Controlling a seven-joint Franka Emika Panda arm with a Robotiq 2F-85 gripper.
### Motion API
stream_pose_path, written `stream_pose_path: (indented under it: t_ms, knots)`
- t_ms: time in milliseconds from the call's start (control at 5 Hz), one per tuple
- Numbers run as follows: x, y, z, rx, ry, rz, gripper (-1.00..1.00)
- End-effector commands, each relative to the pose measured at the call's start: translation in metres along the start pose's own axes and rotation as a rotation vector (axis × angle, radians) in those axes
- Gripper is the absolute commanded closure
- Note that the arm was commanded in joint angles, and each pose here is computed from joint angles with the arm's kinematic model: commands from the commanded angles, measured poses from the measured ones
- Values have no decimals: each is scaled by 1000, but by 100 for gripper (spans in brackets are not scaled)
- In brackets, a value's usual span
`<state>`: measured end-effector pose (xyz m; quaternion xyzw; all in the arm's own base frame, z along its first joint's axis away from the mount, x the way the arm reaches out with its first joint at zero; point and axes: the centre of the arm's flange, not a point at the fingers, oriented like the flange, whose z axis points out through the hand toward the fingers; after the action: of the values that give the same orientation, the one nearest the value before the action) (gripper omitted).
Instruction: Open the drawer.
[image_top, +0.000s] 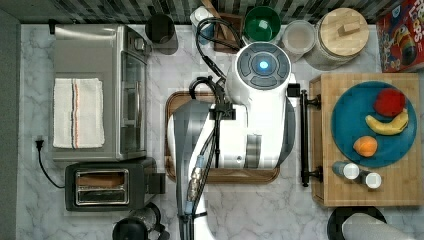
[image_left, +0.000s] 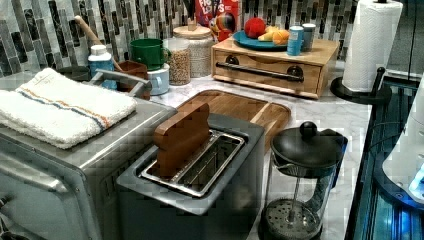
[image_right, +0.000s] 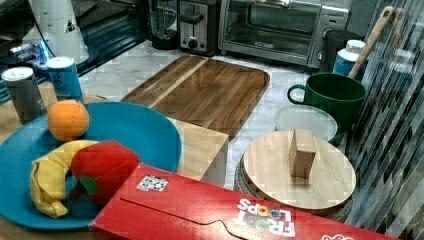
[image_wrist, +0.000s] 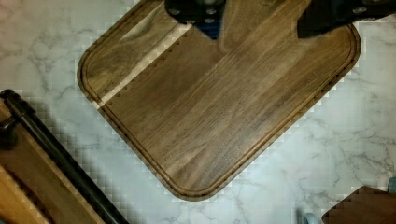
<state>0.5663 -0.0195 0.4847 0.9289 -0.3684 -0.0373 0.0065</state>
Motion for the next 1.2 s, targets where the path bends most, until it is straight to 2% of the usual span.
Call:
stream_pose_path:
  t_ms: [200, 400, 600, 800, 1000, 1200]
  knots:
    - [2, 2, 2, -1, -2, 4, -100]
    - [10, 0, 4, -33, 6, -28, -100]
    - [19, 9, 16, -53, 51, -124, -100]
    - [44, 37, 30, -54, 59, -297, -100]
    - [65, 56, 41, -55, 87, -426, -100]
    - [94, 76, 50, -53, 81, -555, -100]
